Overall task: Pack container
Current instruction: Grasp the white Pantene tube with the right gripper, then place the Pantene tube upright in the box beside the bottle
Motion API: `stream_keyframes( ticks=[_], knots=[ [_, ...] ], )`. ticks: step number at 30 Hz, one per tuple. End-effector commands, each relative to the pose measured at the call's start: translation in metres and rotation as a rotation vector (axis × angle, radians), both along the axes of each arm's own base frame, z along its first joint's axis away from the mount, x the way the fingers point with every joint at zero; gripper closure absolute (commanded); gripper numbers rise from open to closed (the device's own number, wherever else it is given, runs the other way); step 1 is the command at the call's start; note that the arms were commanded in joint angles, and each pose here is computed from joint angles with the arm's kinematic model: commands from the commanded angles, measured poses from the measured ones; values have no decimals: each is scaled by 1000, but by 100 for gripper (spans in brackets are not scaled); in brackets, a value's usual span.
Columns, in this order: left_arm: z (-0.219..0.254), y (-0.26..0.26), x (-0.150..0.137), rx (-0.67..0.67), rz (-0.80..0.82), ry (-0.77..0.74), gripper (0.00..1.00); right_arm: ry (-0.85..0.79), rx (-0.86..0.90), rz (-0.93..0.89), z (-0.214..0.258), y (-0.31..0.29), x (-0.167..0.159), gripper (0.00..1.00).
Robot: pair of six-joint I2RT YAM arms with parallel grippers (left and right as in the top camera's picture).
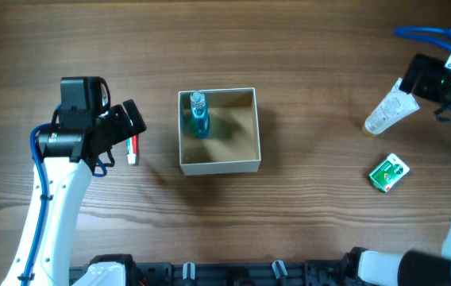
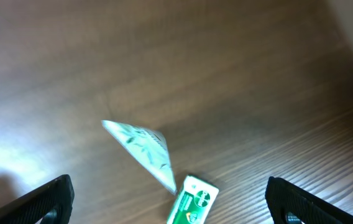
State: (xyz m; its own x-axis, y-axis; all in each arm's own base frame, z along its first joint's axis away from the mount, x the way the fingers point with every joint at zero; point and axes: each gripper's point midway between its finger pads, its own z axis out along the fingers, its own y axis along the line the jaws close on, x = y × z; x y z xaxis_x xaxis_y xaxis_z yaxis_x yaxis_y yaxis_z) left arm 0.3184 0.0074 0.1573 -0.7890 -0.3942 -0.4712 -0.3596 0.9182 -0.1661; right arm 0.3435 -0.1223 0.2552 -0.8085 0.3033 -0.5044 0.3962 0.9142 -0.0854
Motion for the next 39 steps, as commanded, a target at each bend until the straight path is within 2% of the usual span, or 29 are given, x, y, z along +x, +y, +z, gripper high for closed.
stream_keyframes(
  ticks=[1,4,7,11,12,14,18,20,25,29,34,39],
  knots=[
    [7,5,5,24,1,-22,0,144,79,133,-52,8,11,0],
    [7,5,5,24,1,-22,0,216,141,153,-85,12,19,1],
    [7,5,5,23,1,-22,0,254,193,164,-106,17,25,11],
    [7,5,5,23,1,-22,0,267,211,168,-113,19,27,66],
    [7,5,5,23,1,-22,0,267,211,168,-113,19,27,83],
    [7,5,5,23,1,-22,0,268,213,166,-112,20,25,96],
    [7,5,5,23,1,-22,0,248,238,157,-101,28,23,96],
    [7,5,5,23,1,-22,0,192,246,193,-81,41,25,96],
    [7,5,5,23,0,-22,0,-85,181,383,24,114,20,96],
    [7,5,5,23,0,-22,0,-234,204,543,74,194,-3,96],
    [7,5,5,23,0,-22,0,-211,242,670,68,285,-22,96],
    [7,5,5,24,1,-22,0,-92,272,652,20,333,-8,96]
  ],
)
